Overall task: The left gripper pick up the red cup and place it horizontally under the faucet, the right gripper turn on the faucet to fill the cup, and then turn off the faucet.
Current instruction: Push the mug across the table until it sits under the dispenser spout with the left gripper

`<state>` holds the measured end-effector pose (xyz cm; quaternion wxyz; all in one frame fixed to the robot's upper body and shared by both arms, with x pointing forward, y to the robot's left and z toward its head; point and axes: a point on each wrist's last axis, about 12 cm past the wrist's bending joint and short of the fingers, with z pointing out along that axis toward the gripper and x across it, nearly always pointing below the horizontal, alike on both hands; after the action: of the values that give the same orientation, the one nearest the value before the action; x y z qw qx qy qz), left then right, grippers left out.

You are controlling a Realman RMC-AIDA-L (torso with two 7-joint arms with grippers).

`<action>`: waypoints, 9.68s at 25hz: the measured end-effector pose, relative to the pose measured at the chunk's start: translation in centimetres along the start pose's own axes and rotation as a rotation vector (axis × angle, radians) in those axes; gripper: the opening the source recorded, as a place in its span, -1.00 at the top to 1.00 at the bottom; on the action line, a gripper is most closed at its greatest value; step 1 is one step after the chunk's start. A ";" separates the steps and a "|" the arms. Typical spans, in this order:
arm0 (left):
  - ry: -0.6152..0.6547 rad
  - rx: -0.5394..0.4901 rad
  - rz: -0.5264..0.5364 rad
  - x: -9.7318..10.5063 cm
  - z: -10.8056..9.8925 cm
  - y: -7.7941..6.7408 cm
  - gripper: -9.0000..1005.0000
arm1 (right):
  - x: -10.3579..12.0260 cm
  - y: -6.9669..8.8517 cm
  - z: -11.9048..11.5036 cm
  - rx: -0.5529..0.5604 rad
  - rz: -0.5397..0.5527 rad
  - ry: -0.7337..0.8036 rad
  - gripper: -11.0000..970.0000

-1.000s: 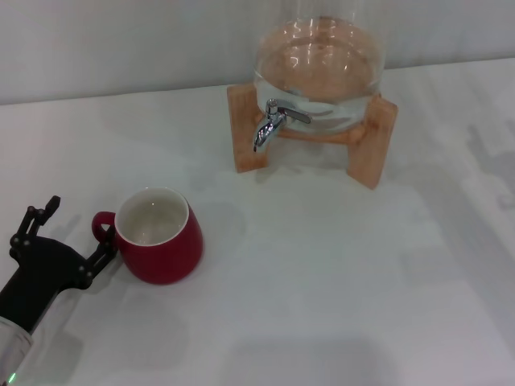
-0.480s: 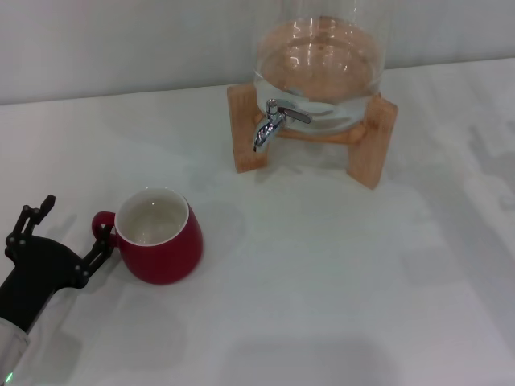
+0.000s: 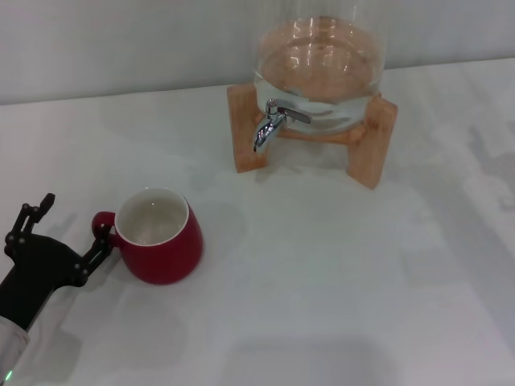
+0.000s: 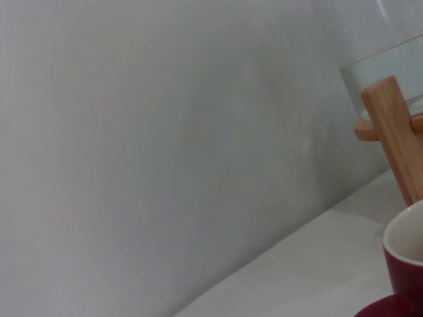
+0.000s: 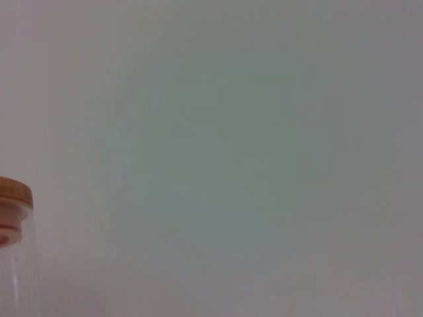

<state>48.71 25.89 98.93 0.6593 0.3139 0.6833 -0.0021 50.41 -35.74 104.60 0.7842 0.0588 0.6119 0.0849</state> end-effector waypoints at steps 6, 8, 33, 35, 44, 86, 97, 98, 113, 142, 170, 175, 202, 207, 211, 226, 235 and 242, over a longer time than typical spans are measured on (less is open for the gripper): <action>-0.001 0.000 0.000 0.0 0.1 0.0 -0.74 | 0.0 0.1 0.0 -0.008 0.000 0.003 -0.49; -0.001 0.000 0.000 0.0 0.1 0.0 -0.74 | 0.0 0.1 0.0 -0.009 0.001 0.003 -0.49; 0.000 0.007 0.006 0.0 0.1 0.0 0.40 | -0.1 0.2 -0.2 -0.014 0.004 -0.009 -0.49; 0.000 0.010 0.007 0.0 0.1 -0.1 0.46 | -0.1 0.2 -0.2 -0.015 0.004 -0.009 -0.49; 0.001 0.013 0.008 0.0 0.1 -0.1 0.73 | -0.1 0.2 -0.2 -0.017 0.004 -0.013 -0.49; -0.037 0.048 -0.060 -1.7 3.1 0.4 0.78 | 0.1 0.2 -0.4 -0.010 0.010 0.003 -0.49; -0.052 0.054 -0.152 -2.3 4.0 0.7 0.78 | 0.1 0.2 -0.4 -0.010 0.010 0.002 -0.49; -0.053 0.056 -0.157 -2.3 4.0 0.7 0.78 | 0.1 0.2 -0.4 -0.010 0.010 0.002 -0.49; -0.034 0.126 -0.149 -3.3 6.2 0.5 0.78 | 0.1 0.2 -0.4 -0.009 0.023 0.003 -0.49; -0.021 0.278 -0.057 -5.2 9.2 -0.7 0.78 | 0.1 0.5 -0.3 -0.038 0.018 0.004 -0.49; -0.024 0.336 0.016 -6.3 10.7 -1.0 0.78 | 0.3 0.8 -0.4 -0.059 0.017 0.016 -0.49; -0.019 0.357 0.037 -6.5 11.0 -1.3 0.78 | 0.3 0.8 -0.4 -0.060 0.017 0.015 -0.49; 0.018 0.376 0.065 -6.3 11.3 -1.7 0.78 | 0.3 0.9 -0.5 -0.072 0.016 0.023 -0.49; 0.015 0.378 0.071 -6.5 11.5 -1.7 0.78 | 0.3 0.9 -0.5 -0.072 0.016 0.023 -0.49; 0.023 0.377 0.077 -6.5 11.6 -1.6 0.78 | 0.3 0.9 -0.5 -0.072 0.016 0.023 -0.49; 0.035 0.385 0.100 -6.7 12.0 -1.6 0.78 | 0.2 1.1 -0.3 -0.082 0.018 0.011 -0.49; 0.033 0.390 0.106 -6.7 12.1 -1.7 0.78 | 0.2 1.0 -0.4 -0.080 0.017 0.010 -0.49; 0.036 0.382 0.103 -6.7 12.1 -1.5 0.78 | 0.2 1.1 -0.5 -0.086 0.016 0.014 -0.49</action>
<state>58.51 16.78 102.78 0.5747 0.4677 0.6652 -0.0925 49.91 -34.66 104.45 0.7810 0.0294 0.6126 0.1178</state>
